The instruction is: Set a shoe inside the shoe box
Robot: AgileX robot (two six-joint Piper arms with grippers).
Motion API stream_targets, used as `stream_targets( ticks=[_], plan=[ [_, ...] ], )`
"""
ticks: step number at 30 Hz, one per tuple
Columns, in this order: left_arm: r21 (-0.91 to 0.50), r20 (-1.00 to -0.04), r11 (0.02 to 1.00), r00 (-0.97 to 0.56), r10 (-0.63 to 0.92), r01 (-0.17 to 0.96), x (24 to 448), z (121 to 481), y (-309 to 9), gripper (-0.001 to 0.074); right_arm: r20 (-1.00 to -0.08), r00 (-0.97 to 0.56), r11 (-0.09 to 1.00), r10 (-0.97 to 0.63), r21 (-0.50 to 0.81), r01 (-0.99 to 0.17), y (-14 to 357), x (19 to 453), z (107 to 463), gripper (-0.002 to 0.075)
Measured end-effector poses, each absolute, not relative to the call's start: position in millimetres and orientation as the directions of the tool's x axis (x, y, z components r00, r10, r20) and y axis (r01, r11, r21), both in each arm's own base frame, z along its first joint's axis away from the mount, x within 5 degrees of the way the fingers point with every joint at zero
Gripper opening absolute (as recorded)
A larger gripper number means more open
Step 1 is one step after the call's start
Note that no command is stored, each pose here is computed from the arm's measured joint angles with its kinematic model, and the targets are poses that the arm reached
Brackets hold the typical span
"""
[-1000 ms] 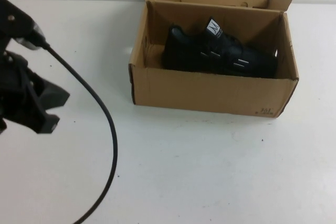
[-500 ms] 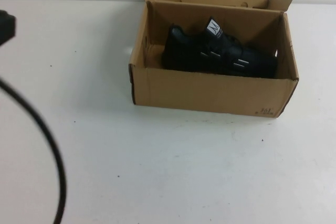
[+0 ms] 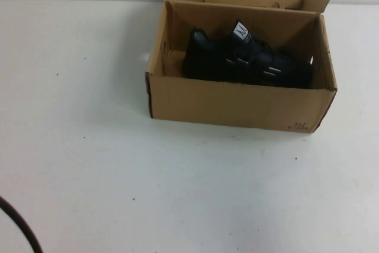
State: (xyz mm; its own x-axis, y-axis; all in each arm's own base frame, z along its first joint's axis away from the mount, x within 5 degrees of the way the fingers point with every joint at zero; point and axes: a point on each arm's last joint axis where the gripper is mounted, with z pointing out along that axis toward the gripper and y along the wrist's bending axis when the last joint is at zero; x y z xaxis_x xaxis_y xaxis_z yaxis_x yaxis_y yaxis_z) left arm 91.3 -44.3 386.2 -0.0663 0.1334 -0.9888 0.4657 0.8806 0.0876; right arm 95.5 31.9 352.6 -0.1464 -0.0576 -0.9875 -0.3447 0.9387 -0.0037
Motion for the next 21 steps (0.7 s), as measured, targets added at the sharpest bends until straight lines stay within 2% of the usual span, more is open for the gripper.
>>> stream_targets(
  ticks=[9,21],
  plan=[
    [0.071,-0.989,0.882,-0.08,0.123,0.466,93,381,-45,-0.0001,-0.982,-0.186,0.957,-0.036,0.02,-0.29,26,77,275,-0.0015],
    [0.069,-0.989,0.882,-0.081,0.121,0.466,93,381,-45,-0.0001,-0.957,-0.283,0.938,-0.059,0.043,-0.343,30,73,259,-0.0015]
  ],
)
